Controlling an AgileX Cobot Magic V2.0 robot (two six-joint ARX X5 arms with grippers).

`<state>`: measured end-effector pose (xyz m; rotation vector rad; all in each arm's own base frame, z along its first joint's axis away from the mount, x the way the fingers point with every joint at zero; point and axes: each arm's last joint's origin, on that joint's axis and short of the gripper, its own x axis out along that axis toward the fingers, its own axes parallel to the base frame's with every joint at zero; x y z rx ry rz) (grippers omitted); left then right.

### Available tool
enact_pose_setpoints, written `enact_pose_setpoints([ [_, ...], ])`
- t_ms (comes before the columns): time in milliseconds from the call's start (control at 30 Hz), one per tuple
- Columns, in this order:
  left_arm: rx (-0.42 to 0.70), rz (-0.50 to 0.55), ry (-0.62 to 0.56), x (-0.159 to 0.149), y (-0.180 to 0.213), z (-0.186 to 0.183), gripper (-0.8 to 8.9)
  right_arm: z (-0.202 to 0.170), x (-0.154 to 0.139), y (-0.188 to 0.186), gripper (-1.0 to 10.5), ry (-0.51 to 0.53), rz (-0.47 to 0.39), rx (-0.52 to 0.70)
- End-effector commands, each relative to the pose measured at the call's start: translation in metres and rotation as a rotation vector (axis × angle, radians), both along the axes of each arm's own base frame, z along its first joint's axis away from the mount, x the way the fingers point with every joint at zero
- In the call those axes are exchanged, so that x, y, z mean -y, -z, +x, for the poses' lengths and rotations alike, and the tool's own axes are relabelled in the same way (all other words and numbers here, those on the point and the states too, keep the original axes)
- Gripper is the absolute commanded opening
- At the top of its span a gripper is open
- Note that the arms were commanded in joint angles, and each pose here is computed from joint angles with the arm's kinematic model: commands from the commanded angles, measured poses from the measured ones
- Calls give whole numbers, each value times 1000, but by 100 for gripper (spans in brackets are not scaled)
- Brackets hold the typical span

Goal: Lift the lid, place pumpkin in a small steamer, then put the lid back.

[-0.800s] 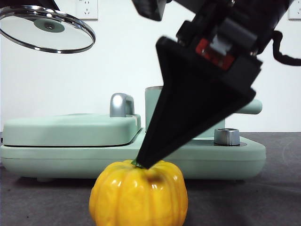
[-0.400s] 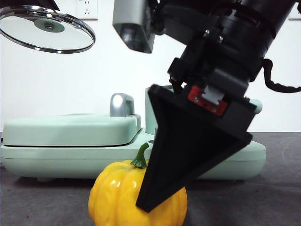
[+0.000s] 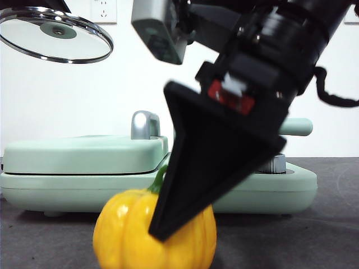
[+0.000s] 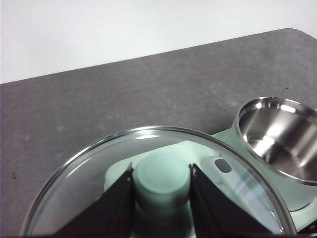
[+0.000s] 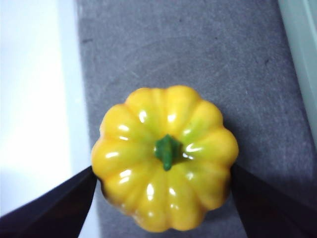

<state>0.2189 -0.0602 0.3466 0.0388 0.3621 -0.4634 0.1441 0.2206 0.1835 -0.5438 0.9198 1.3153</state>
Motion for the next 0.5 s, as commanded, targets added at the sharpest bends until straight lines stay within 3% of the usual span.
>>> enact_pose_setpoints([
  [33,43,-7,-12,0,-8,1,10,-3,-1,-14,383,86,32,-54],
  [300,44,-5,-13,0,-8,1,11,-14,34,-60,383,256,74,-92],
  [500,44,-5,-13,0,-8,1,10,-12,73,-113,383,457,75,30],
])
